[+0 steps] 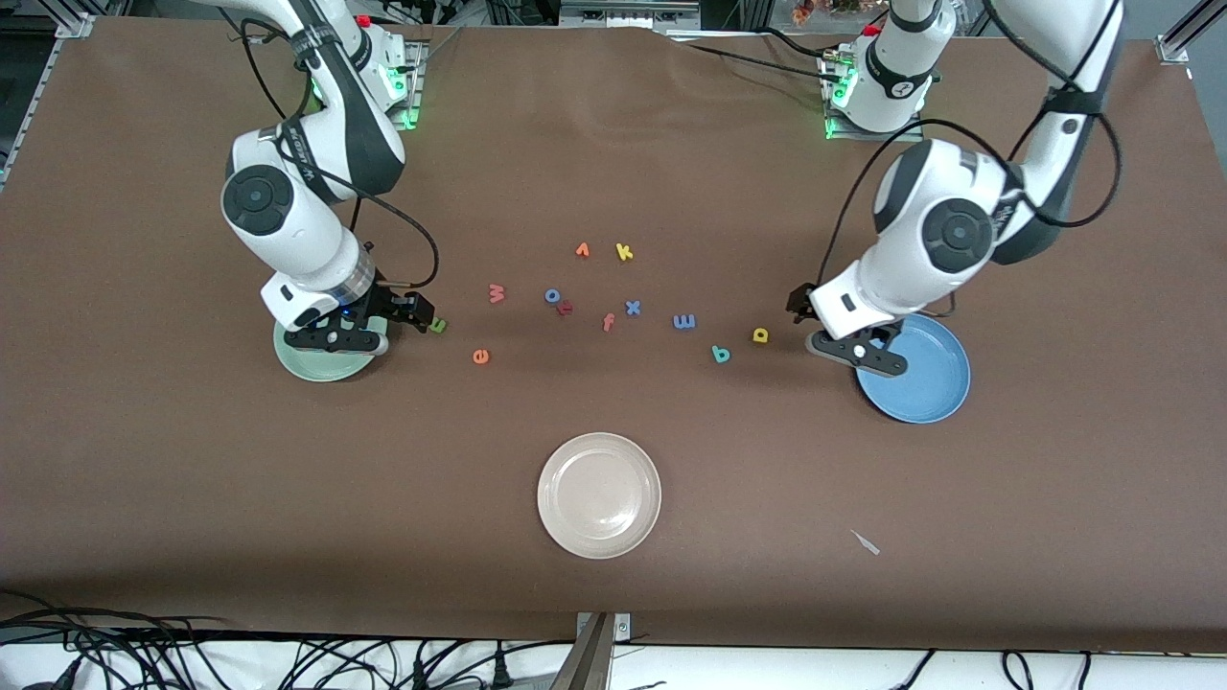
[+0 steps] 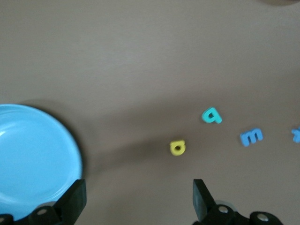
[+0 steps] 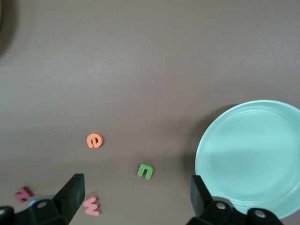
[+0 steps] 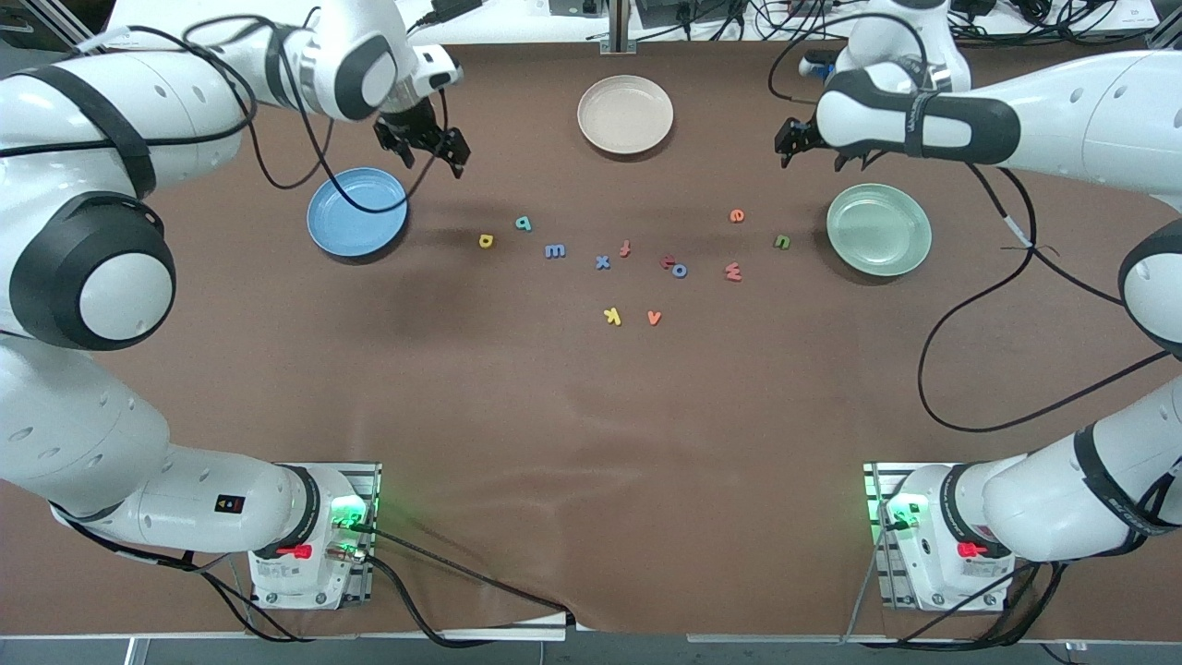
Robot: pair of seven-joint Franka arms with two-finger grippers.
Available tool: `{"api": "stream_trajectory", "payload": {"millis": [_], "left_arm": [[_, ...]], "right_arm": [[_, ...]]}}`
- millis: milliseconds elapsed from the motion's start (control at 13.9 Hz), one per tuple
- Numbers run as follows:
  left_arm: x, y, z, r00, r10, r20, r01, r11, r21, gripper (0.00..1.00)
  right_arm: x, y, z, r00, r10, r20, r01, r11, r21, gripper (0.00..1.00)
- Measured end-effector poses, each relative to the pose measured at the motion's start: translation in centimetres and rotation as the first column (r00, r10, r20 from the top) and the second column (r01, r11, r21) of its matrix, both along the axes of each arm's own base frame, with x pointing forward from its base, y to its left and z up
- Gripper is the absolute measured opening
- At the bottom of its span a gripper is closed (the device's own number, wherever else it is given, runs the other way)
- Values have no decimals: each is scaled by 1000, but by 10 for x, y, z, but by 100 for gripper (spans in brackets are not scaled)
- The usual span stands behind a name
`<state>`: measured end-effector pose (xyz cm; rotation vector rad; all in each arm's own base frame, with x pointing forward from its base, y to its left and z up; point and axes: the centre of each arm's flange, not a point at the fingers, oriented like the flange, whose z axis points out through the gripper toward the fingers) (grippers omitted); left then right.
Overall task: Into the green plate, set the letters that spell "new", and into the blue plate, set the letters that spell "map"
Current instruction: 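Reach the right gripper to the green n, left gripper to the yellow a, then grasp the n with the right gripper while the left gripper grasps the a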
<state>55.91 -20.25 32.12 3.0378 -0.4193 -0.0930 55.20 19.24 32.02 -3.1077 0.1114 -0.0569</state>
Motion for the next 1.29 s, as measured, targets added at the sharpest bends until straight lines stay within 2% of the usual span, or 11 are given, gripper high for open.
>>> {"api": "stream_trajectory", "payload": {"millis": [144, 359, 574, 790, 1292], "left_arm": [[-18, -12, -28, 999, 14, 34, -14, 1000, -15, 100], [-38, -29, -63, 999, 22, 33, -21, 1000, -20, 100], [-42, -39, -92, 999, 15, 35, -15, 1000, 2, 100], [-44, -45, -117, 999, 13, 39, -15, 999, 47, 100], [-42, -67, -139, 999, -1, 34, -2, 998, 63, 93]], "right_arm": [[-5, 5, -16, 1000, -27, 3, 27, 1000, 4, 100], [-12, 28, -45, 998, -66, 22, 66, 998, 20, 100], [-21, 32, -82, 996, -84, 38, 82, 996, 32, 100], [-30, 26, -100, 996, -89, 29, 88, 996, 28, 100], [-61, 12, -135, 994, -100, 48, 98, 995, 37, 98]]}}
